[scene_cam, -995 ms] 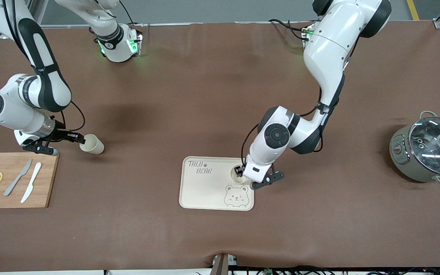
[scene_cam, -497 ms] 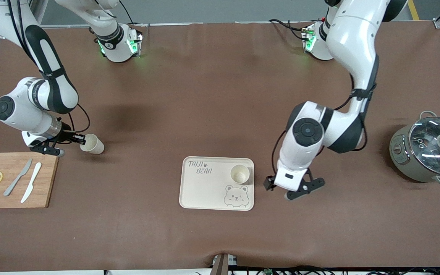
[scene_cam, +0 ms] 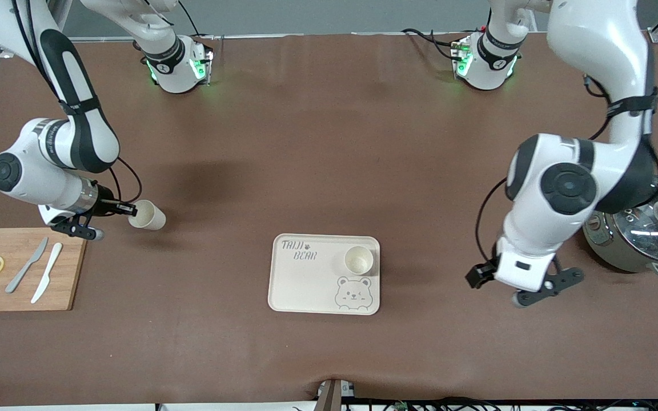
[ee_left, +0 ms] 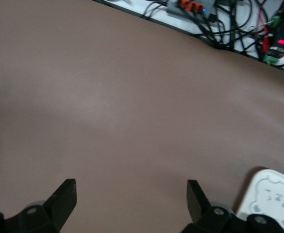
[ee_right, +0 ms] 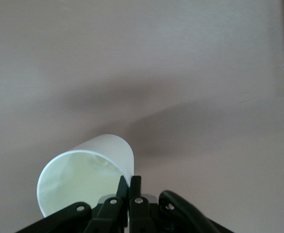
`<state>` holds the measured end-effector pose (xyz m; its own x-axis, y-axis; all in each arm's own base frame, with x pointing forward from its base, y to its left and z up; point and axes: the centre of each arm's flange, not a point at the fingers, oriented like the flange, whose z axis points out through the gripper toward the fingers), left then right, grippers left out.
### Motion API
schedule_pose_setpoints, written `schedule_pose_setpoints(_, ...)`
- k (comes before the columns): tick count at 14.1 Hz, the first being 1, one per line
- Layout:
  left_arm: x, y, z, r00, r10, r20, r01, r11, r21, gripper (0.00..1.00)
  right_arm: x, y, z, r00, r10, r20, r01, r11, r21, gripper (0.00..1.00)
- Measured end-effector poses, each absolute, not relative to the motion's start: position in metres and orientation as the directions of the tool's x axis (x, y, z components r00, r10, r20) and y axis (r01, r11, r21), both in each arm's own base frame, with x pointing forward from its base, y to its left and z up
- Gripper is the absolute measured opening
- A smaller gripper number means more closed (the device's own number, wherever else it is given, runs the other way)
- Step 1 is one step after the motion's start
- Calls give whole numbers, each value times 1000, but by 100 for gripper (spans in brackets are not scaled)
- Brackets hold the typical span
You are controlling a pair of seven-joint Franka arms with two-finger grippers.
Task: Place white IKEA cup upright on tray with both arms
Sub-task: 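Release the cup with the left gripper while the right gripper grasps the other cup, then carry the second white cup onto the tray with the right gripper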
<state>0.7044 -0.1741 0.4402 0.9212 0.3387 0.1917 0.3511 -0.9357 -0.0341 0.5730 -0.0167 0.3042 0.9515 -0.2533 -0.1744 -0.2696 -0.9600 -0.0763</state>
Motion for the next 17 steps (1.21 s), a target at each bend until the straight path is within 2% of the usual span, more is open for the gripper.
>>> schedule_pose_setpoints(3, 704, -135, 469, 949, 247, 195, 263, -963, -59, 100, 600, 24, 360, 947, -272, -170, -288, -954, -77, 2)
schedule_pose_setpoints(6, 695, -107, 499, 952, 245, 185, 262, -962, -73, 100, 613, 64, 379, 933, -326, -156, -339, -938, -70, 2)
schedule_pose_setpoints(12, 681, -59, 537, 973, 171, 155, 186, -979, -86, 100, 643, 189, 378, 843, -511, -165, -527, -847, -67, 2)
schedule_pose_setpoints(17, 670, -7, 552, 986, 133, 104, 143, -986, -90, 100, 654, 262, 352, 775, -606, -177, -621, -782, -44, 2)
